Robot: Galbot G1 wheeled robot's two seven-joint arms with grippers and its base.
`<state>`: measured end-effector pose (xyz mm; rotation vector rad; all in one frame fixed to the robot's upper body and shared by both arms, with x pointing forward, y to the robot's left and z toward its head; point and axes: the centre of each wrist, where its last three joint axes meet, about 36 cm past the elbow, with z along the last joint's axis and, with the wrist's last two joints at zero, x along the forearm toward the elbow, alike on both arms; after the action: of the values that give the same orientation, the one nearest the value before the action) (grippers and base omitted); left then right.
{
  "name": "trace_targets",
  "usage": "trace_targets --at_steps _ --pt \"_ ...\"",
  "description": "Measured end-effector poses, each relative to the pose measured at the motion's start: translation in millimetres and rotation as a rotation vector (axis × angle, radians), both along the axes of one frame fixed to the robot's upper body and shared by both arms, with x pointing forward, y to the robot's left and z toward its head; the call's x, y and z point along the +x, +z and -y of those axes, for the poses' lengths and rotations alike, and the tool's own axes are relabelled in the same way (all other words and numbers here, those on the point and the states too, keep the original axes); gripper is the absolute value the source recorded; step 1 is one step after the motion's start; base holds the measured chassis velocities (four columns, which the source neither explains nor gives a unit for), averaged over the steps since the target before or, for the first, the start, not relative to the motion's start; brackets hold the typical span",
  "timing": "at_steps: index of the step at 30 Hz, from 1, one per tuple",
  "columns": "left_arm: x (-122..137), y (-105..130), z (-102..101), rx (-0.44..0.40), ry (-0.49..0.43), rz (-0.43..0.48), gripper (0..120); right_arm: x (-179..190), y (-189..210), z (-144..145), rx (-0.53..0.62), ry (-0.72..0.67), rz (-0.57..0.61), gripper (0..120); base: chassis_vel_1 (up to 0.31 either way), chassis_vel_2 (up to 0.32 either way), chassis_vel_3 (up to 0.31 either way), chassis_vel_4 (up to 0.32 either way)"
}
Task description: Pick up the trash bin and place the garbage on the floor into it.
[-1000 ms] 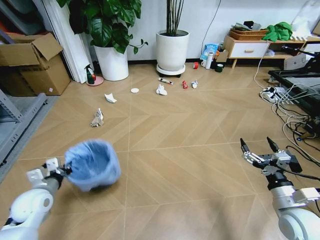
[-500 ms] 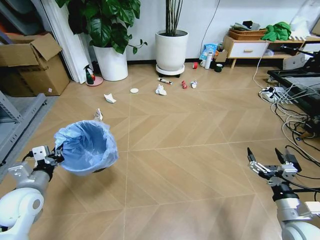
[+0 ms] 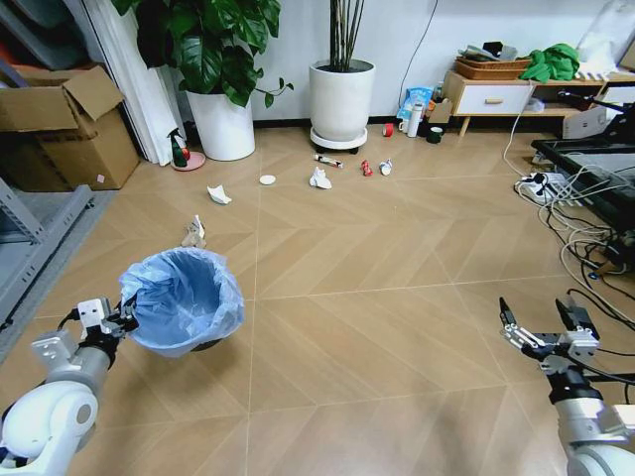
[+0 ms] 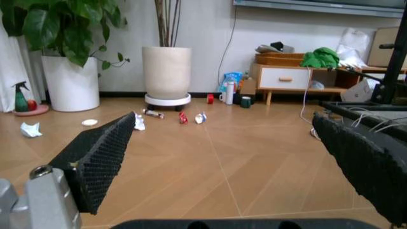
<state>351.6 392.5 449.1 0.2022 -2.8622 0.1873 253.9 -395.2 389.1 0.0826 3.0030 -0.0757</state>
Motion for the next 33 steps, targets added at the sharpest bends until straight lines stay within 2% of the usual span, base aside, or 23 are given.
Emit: trace_targets --at_steps 17,33 --pt "1.9 1.1 1.4 -0.001 -0.001 0.008 0 -0.8 2.2 -0.5 0.005 0.007 0.011 100 0.036 0.113 -0.034 -0.112" --pt "2.2 1.3 1.4 -0.003 -0.002 0.008 0 -0.6 4.2 0.8 0.002 0.007 0.017 100 -0.035 0.135 0.027 -0.130"
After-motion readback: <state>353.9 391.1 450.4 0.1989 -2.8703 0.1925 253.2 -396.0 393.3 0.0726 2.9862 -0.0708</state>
